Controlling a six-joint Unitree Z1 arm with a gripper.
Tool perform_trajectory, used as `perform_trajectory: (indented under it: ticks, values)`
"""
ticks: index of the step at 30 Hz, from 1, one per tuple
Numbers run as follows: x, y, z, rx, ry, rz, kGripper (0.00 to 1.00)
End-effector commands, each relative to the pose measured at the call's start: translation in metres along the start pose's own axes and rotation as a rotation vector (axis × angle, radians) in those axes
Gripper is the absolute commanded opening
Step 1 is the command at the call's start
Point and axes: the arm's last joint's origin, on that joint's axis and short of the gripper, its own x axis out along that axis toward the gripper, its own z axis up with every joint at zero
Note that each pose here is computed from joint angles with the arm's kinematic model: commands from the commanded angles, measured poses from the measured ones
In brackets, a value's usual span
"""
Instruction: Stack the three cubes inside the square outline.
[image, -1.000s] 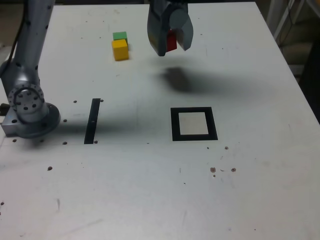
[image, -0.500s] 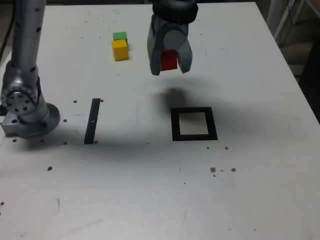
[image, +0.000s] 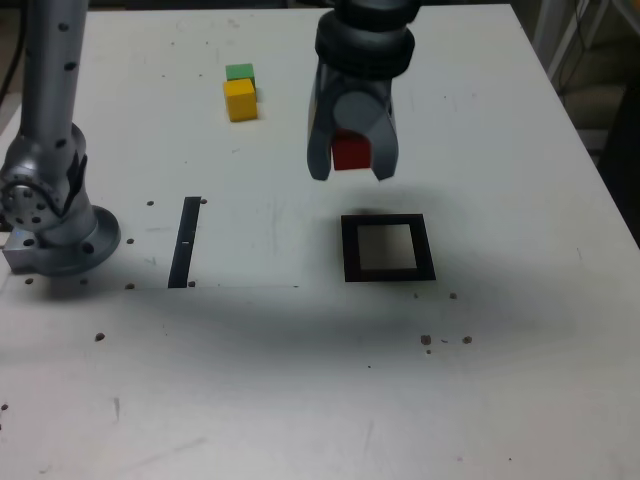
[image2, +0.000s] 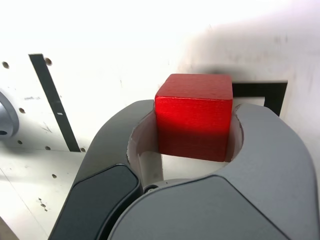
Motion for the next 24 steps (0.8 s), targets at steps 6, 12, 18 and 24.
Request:
perform_trajectory:
  ticks: [6, 12, 18, 24]
  values:
    - [0.01, -0.022, 0.014, 0.042, 0.031, -0.007, 0.35]
    - [0.016, -0.039, 0.021, 0.061, 0.04, -0.008, 0.35]
    - [0.025, -0.047, 0.03, 0.066, 0.05, -0.033, 0.35]
    - [0.037, -0.052, 0.042, 0.073, 0.049, -0.049, 0.35]
